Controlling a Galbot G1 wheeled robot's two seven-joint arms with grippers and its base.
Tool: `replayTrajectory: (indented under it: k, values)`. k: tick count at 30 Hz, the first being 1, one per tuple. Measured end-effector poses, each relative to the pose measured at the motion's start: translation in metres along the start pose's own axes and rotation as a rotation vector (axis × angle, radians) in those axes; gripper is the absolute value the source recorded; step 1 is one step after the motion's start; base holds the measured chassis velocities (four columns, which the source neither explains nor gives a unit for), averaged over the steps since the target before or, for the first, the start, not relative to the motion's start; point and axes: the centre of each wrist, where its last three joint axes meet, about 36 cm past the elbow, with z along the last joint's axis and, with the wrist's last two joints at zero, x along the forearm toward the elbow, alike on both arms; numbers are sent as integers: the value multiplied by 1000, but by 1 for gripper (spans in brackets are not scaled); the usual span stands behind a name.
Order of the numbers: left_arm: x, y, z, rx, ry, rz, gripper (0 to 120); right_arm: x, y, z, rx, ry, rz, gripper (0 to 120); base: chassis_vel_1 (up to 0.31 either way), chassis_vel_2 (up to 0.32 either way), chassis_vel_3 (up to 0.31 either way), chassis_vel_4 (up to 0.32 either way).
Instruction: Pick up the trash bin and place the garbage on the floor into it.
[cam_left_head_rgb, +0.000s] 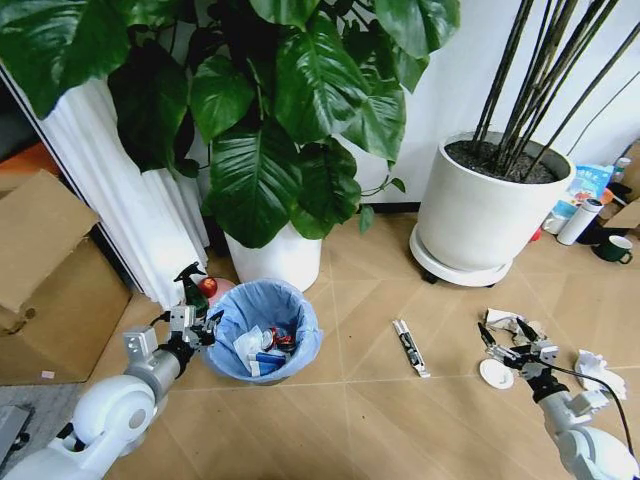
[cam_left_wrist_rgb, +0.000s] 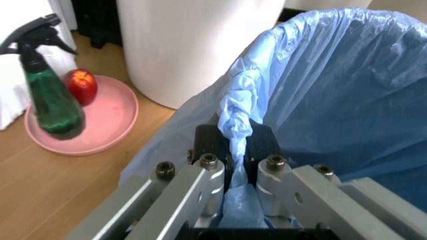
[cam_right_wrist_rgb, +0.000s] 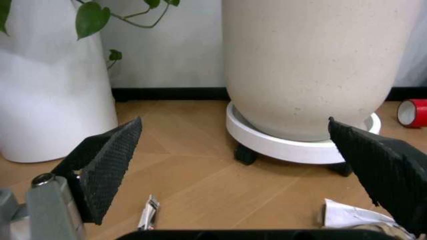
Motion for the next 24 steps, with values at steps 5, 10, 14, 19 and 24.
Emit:
replayTrajectory:
  k: [5, 10, 14, 19, 24]
  values:
    - [0, 0, 0, -2, 0, -1, 1, 0, 3, 2, -5, 3, -5, 100, -97, -89, 109, 95]
    - [0, 1, -1, -3, 0, -2, 1, 0, 5, 3, -8, 3, -8, 100, -99, -106, 90, 103]
    - [0, 2, -1, -3, 0, -4, 1, 0, 6, 4, -10, 5, -12, 100, -86, -91, 89, 94]
    - [-1, 2, -2, -1, -3, -3, 1, -2, 6, 4, -7, 7, -22, 100, -80, -87, 77, 82]
    - [-2, 1, 0, 2, 2, -2, 1, -3, 9, 6, -10, 9, -37, 100, -92, -80, 78, 58]
